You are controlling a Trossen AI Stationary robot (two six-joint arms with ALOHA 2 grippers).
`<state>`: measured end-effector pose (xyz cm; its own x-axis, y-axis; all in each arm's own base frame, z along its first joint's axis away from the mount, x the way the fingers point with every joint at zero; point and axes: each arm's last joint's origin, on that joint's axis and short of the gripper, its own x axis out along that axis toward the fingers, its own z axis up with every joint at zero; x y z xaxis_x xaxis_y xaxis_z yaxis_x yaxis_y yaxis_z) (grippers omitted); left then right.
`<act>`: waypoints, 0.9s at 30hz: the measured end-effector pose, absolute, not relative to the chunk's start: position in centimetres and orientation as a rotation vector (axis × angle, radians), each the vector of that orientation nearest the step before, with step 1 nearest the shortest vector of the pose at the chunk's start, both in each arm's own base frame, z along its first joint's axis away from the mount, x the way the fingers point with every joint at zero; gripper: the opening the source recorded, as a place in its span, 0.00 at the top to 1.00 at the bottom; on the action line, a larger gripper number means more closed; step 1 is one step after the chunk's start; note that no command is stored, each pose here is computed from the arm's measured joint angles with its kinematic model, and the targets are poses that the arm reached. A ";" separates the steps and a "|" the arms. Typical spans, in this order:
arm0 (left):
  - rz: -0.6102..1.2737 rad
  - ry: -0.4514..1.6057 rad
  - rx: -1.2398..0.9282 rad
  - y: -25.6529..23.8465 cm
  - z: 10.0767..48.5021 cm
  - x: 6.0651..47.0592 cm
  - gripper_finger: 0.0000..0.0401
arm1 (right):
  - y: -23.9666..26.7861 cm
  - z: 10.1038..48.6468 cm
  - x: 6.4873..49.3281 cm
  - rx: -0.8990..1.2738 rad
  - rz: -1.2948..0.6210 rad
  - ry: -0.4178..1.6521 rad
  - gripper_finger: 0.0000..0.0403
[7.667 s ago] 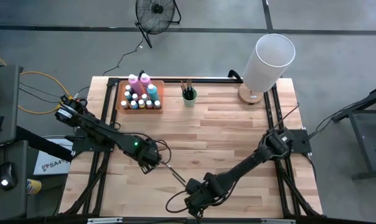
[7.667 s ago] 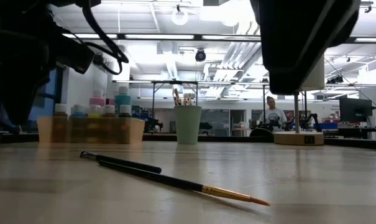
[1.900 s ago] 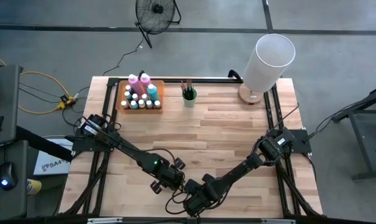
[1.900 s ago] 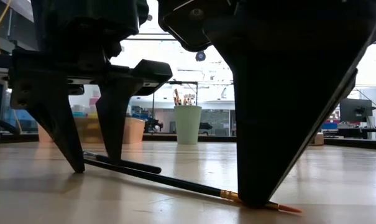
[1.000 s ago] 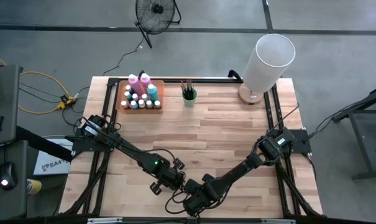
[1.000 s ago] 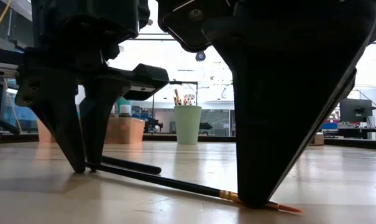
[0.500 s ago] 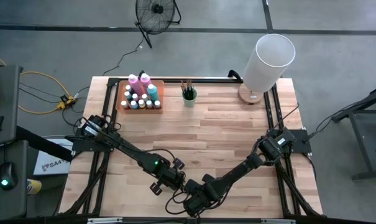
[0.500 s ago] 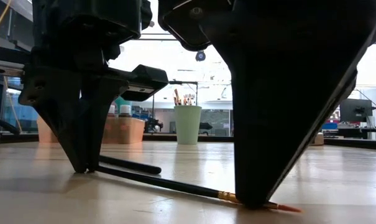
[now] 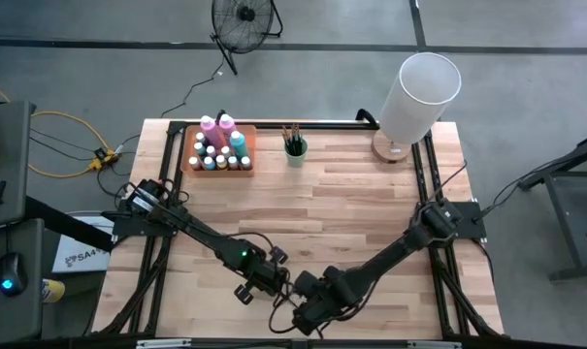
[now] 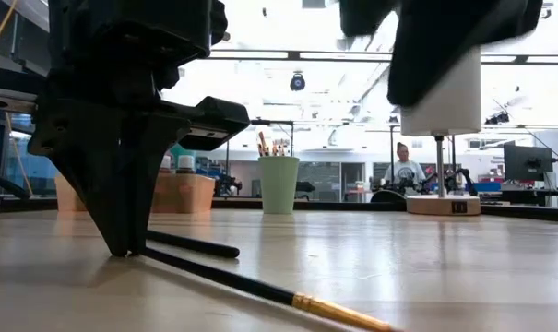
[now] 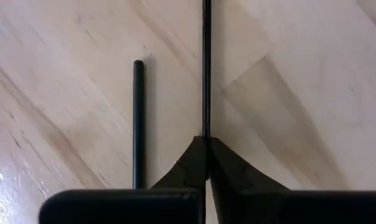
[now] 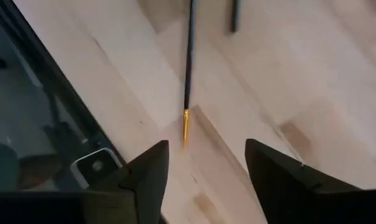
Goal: Pick & Place Paint Supplies
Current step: Put the black paint brush into the green cup
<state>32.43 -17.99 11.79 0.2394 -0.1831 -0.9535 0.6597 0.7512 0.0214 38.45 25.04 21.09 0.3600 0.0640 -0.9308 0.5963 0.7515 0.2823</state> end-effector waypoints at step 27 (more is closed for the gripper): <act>-0.218 0.651 0.095 -10.2 31.0 28.8 1.00 | 22.4 36.3 26.6 0.415 -0.485 0.738 0.51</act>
